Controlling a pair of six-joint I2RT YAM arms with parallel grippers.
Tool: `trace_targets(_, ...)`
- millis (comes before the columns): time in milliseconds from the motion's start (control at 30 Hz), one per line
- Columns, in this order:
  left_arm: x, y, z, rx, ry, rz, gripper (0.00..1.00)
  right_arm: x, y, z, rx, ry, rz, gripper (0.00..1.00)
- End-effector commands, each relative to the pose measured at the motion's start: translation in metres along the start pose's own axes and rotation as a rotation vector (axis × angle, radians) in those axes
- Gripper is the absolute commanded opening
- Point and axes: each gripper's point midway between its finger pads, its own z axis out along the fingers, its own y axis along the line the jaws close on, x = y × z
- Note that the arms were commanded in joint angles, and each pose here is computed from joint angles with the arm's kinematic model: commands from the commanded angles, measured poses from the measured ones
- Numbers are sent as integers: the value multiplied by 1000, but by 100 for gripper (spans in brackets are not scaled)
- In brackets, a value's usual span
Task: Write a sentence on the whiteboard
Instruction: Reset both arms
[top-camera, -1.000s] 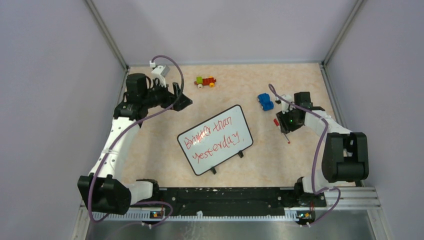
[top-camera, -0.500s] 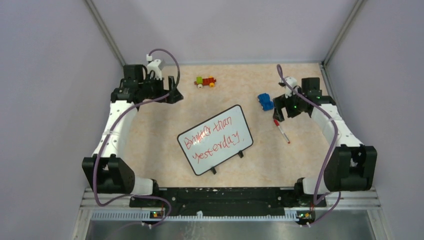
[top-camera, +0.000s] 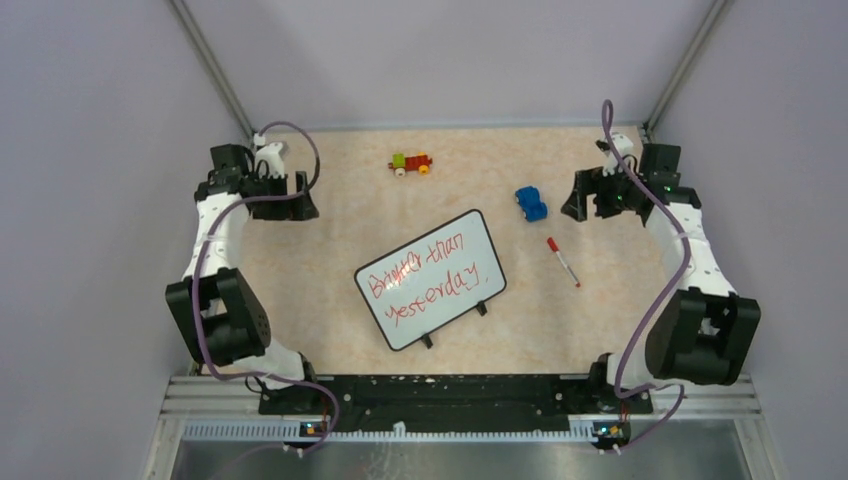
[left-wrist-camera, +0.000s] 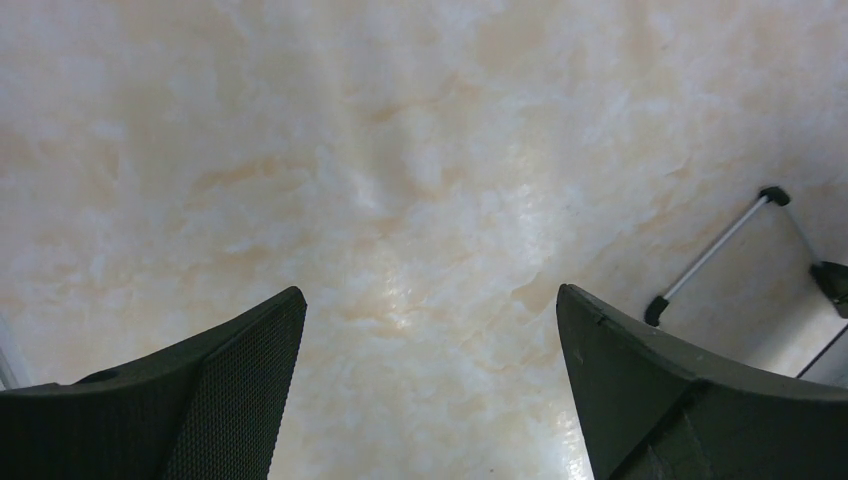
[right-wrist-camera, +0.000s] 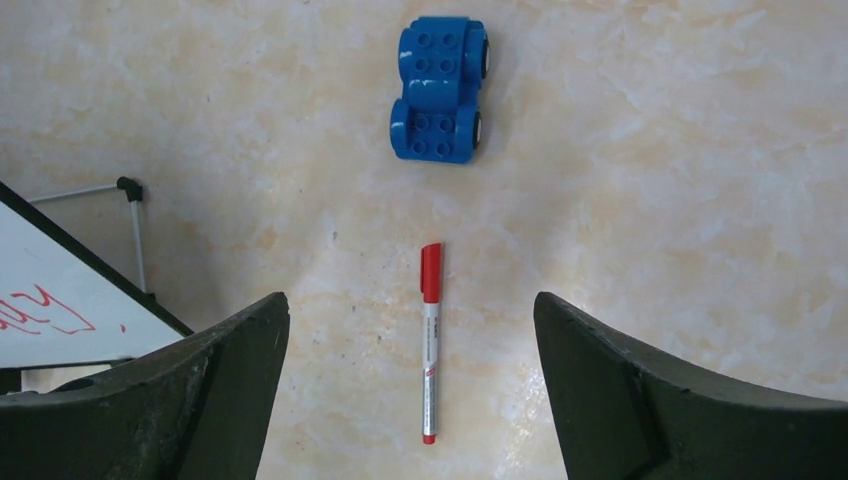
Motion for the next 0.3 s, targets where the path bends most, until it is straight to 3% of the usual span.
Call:
trace_targets(0, 18, 29, -2, -59, -3, 26, 99, 14, -8, 13, -28, -10, 39, 88)
trace_targets(267, 37, 47, 1, -127, 8, 25, 99, 22, -10, 19, -30, -21, 49, 88)
